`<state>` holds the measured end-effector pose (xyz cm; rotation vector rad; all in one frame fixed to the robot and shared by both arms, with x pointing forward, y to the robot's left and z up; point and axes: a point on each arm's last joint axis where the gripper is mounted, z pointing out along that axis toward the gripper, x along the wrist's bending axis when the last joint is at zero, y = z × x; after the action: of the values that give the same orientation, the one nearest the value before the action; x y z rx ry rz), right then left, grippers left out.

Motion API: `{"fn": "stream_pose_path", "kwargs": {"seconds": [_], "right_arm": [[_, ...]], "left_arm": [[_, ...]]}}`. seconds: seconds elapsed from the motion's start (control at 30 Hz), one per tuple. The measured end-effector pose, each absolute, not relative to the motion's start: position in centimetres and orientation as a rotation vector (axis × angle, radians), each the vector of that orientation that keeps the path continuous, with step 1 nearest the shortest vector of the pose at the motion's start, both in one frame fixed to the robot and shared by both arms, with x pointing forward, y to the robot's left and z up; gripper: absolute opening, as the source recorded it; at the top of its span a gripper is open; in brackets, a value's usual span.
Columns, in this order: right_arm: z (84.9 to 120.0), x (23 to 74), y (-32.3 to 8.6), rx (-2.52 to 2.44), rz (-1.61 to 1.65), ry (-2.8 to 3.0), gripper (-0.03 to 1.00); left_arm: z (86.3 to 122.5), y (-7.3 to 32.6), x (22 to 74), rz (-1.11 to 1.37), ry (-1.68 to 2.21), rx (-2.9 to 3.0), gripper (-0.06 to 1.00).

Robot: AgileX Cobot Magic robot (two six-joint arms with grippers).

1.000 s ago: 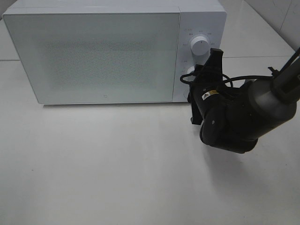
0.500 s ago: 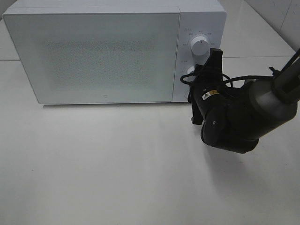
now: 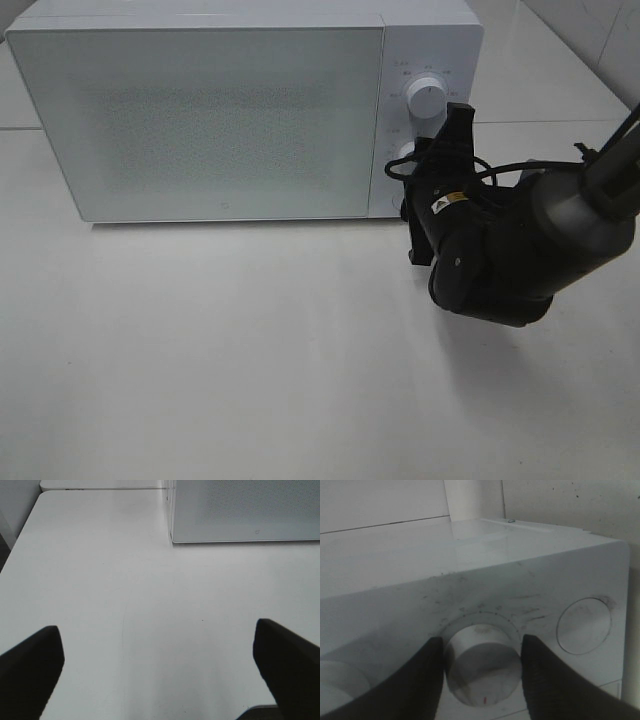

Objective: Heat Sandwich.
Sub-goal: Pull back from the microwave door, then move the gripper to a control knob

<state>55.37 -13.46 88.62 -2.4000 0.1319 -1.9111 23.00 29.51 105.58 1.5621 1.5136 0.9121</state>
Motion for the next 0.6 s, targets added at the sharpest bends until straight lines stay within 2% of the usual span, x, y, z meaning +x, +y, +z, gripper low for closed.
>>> {"fn": "stream_pose_path", "kwargs": {"seconds": [0.1, 0.13, 0.23, 0.6], "right_arm": [[88.85, 55.45, -13.46, -2.383, -1.945, 0.121, 0.61], [88.85, 55.45, -13.46, -2.383, -1.945, 0.121, 0.61], [89.07, 55.4, -13.28, -2.365, -1.959, 0.106, 0.72], [88.69, 54.65, -13.58, -2.369, -1.965, 0.03, 0.75]], "left_arm": [[105.58, 29.51, 23.0, 0.912, 1.514, 1.562, 0.97], [105.58, 29.51, 23.0, 0.912, 1.514, 1.562, 0.97], [105.58, 29.51, 23.0, 0.912, 1.514, 1.562, 0.97], [105.58, 29.51, 23.0, 0.912, 1.514, 1.562, 0.97]]}}
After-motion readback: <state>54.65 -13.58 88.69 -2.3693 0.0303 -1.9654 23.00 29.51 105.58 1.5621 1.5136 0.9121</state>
